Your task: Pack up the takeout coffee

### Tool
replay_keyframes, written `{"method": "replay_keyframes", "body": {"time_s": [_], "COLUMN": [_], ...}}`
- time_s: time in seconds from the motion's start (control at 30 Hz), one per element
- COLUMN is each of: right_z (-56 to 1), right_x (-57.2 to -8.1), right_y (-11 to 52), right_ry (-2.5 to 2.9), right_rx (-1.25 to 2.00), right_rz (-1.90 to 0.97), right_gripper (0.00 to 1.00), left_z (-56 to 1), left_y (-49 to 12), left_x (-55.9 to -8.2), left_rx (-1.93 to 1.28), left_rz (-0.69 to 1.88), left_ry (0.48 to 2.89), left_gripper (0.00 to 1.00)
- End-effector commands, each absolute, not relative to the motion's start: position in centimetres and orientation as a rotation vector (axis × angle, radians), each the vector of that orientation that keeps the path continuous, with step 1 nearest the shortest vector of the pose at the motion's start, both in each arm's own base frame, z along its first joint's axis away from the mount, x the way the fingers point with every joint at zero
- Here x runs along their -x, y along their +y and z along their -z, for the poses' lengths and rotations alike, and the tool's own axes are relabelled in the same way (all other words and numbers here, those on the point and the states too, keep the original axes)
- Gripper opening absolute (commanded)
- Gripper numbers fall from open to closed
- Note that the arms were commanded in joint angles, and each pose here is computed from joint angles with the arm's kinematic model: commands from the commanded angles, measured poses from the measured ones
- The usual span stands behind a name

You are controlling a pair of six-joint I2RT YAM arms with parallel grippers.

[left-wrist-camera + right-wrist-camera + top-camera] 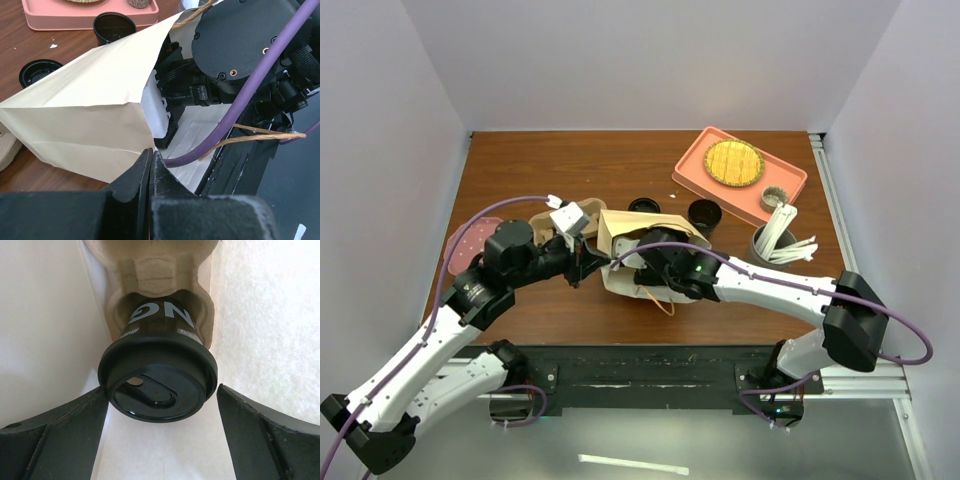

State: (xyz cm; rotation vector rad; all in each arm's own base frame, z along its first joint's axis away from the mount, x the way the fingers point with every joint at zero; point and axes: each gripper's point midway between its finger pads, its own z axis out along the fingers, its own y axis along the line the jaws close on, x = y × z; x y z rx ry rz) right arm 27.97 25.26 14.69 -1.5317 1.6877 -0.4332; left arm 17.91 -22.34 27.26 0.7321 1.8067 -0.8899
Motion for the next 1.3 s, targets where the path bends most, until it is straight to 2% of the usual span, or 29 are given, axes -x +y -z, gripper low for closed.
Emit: {"method": "replay_keyframes", "body": {"time_s": [0.0,0.53,1.27], "right_z": [-17.8,-18.8,-20.7], "right_x": [-27.8,-25.8,-24.5], "right_y": [25.7,26.5,26.0], "right_ry": [1.682,1.741,1.779], "right_rx": [1.469,1.544,1.538], "right_rz": [0.37,0.224,0.159], "right_gripper": [0.94,0.92,0.97], "left_z": [-30.6,-30.9,-31.7], "left_y": [-23.2,-23.8,-24.5], "left_x": [-18.1,-19.1,-19.3], "left_rx": [-0.719,-0.675,-0.66], "left_rz": [0.942,0.948,0.986], "left_ry": [1.717,1.839,1.866], "left_gripper": [0.0,0.0,0.0]}}
